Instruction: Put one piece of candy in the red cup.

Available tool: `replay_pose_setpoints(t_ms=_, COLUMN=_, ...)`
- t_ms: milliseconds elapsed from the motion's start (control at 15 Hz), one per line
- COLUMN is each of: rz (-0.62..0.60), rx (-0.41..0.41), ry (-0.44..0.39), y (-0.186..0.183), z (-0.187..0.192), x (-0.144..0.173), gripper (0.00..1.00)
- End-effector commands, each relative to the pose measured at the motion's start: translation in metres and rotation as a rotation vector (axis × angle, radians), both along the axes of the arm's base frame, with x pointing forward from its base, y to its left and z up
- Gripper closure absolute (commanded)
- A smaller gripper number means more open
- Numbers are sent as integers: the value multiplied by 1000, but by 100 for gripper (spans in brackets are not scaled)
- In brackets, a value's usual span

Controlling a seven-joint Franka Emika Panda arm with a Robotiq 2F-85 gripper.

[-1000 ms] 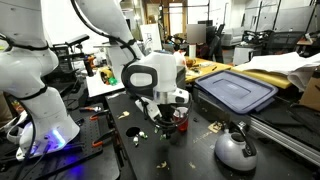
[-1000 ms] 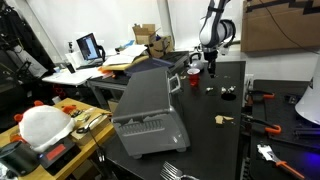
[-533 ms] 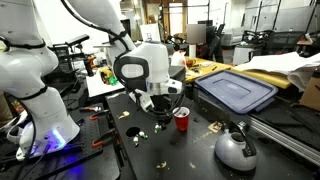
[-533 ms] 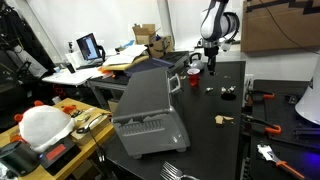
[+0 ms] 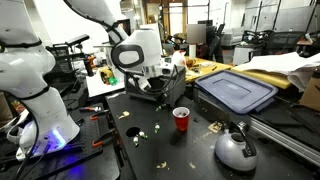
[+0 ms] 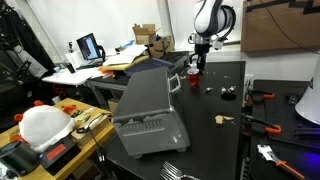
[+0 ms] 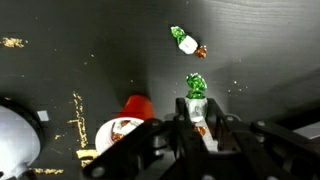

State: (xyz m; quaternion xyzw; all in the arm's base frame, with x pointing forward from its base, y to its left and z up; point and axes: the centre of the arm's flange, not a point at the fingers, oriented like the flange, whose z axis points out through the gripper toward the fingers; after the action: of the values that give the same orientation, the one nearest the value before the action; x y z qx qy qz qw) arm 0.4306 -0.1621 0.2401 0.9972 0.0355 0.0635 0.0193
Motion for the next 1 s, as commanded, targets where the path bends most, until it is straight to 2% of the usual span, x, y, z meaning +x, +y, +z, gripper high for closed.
replay_pose_setpoints(t_ms=0, rz=-28, rx=-10, ry=-57, y=21, z=21, x=-5, gripper=94)
replay_pose_setpoints(t_ms=533, rz=-90, rx=-17, ry=-119, y=24, z=30, x=13, gripper=94)
replay_pose_setpoints(t_ms=933, rz=-156, rx=-59, ry=-169, y=18, z=31, x=20, gripper=94)
